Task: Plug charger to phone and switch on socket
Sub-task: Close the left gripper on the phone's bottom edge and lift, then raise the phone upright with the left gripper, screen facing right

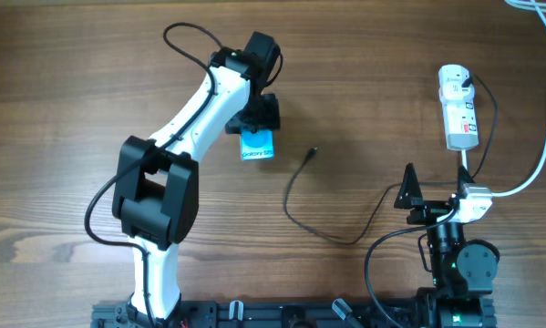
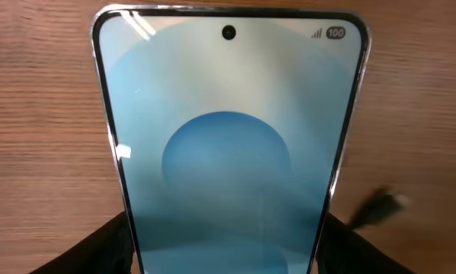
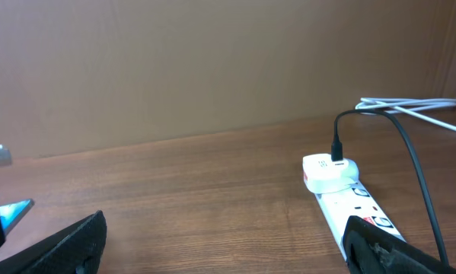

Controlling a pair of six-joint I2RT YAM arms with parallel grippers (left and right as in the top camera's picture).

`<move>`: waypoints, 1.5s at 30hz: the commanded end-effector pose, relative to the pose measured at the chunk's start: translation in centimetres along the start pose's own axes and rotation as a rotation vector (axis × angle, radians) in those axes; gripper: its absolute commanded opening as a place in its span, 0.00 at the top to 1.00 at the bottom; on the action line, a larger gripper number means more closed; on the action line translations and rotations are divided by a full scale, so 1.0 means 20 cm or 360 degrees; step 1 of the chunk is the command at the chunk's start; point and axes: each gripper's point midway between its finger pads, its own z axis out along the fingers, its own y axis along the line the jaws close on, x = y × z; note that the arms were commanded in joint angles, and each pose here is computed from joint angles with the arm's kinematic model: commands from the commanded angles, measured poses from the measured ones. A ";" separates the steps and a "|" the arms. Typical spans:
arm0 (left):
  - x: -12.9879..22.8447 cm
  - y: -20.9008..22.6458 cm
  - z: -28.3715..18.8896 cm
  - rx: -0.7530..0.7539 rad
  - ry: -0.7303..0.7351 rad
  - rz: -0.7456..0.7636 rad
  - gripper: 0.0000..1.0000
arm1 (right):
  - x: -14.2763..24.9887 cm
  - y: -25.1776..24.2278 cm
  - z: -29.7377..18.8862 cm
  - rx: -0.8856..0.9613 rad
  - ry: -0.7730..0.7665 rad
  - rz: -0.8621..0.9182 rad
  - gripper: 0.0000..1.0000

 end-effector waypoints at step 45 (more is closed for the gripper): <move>0.00 -0.32 -0.54 0.1395 0.1166 -0.1265 0.96 | -0.01 0.00 0.00 -0.0001 -0.0013 -0.0023 0.00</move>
